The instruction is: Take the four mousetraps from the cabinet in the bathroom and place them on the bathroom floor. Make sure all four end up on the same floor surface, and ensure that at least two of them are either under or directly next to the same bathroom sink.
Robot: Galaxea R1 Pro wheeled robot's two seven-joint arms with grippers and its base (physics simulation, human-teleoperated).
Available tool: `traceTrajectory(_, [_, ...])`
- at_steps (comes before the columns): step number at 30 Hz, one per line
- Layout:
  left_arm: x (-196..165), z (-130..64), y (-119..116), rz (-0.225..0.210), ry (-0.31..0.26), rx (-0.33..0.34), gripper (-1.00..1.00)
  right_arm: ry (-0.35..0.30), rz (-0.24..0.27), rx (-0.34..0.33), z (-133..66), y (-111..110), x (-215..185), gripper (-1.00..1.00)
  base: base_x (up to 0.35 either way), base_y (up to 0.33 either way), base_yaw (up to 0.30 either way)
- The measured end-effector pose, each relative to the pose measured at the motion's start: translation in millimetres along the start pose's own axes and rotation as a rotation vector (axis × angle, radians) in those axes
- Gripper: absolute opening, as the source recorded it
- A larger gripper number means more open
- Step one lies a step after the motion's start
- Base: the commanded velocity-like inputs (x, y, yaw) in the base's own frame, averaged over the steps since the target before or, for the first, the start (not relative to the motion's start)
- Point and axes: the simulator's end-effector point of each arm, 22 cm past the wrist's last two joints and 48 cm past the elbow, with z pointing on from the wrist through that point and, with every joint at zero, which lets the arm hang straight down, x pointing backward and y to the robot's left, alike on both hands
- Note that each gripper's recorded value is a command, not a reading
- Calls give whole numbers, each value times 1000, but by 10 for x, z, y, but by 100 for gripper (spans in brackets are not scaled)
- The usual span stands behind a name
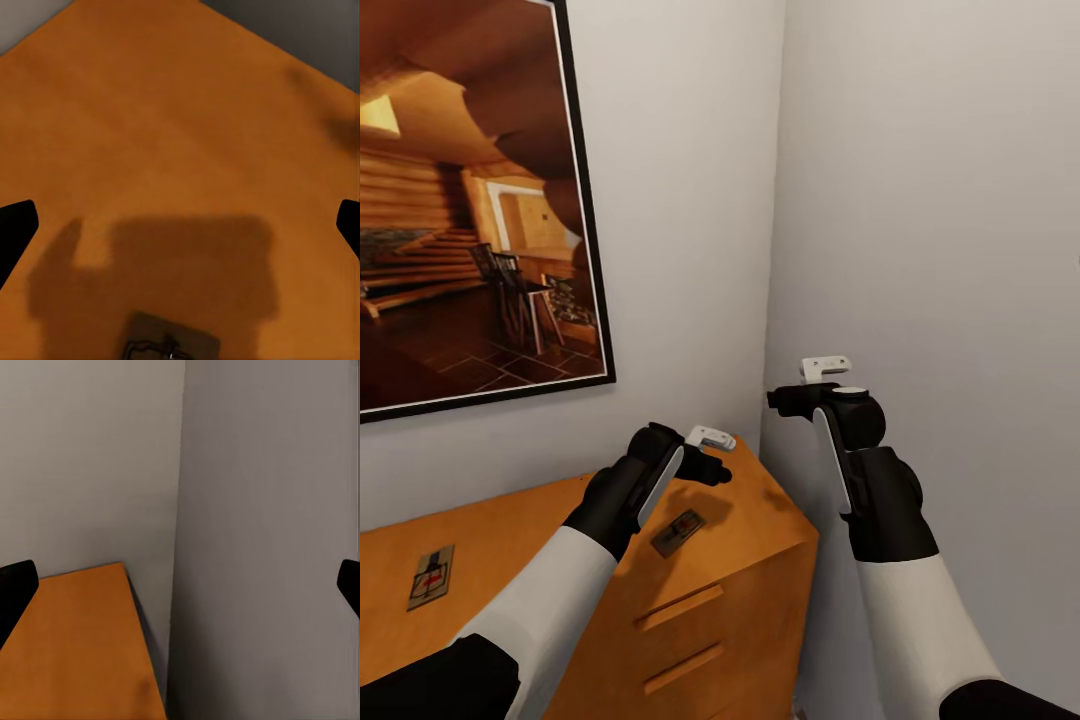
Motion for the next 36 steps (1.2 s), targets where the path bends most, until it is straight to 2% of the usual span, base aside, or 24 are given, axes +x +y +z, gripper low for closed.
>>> traceTrajectory(10, [97,56,12,-4,29,-1,100,0,0,0,2,0,1,100,-20,-6,0])
traceTrajectory(16, [160,93,23,-7,47,-3,100,1,0,0,5,-1,3,100,-207,-31,0])
traceTrajectory(23, [176,99,26,-8,51,-3,100,0,0,1,2,-2,1,100,-138,-17,0])
traceTrajectory(36, [193,108,28,-7,56,-4,100,0,0,1,0,-1,1,100,-19,-2,0])
